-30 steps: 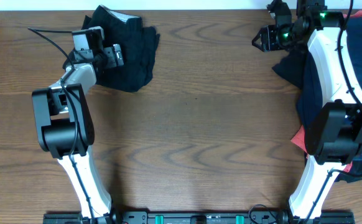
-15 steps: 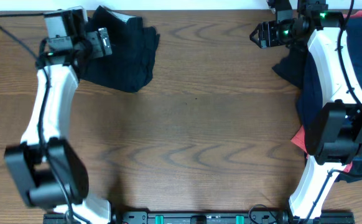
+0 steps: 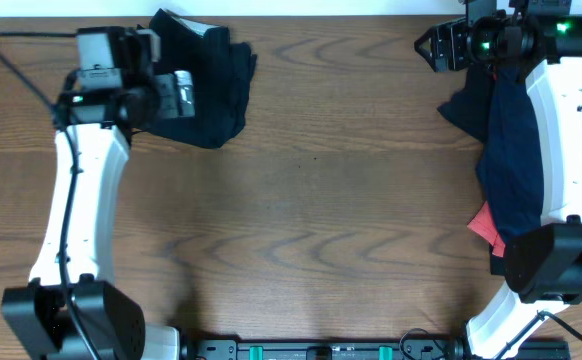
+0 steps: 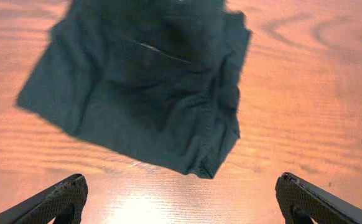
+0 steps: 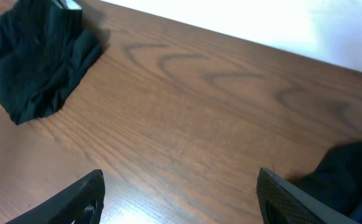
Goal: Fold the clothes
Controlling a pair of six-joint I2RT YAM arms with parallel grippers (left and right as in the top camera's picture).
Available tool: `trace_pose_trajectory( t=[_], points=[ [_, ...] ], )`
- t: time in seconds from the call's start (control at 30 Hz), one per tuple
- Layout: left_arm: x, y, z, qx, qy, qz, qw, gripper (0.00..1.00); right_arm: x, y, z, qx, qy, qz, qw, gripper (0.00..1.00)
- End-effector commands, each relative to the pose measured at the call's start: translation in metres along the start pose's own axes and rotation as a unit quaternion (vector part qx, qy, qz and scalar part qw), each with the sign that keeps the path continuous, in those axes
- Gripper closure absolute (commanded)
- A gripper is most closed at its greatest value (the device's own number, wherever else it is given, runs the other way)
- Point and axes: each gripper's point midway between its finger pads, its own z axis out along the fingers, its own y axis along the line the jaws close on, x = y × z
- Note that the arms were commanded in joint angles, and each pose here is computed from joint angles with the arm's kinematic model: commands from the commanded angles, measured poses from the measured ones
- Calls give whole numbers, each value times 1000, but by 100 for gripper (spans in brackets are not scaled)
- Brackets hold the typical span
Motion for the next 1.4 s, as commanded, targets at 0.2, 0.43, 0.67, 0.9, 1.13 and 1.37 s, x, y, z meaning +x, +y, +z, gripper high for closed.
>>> trace_pose_trajectory(
  t=[0.2,0.43,0.67,0.9,1.13,1.37],
  points=[
    [54,-5,98,22,112,72,991,2,8,7,10,-3,20,-10,1000,24],
    [74,-10,143,58,135,62,987,2,10,4,10,5,24,-9,1000,24],
    [86,-5,170,55,143,61,986,2,16,0,15,16,37,-6,999,24],
    [88,-1,200,52,128,62,989,2,24,-4,22,16,54,1,998,24],
    [61,20,211,-7,71,37,997,2,31,-8,34,15,68,6,998,24],
    [37,33,212,-15,23,32,999,2,33,-10,39,16,72,7,997,23]
  ],
)
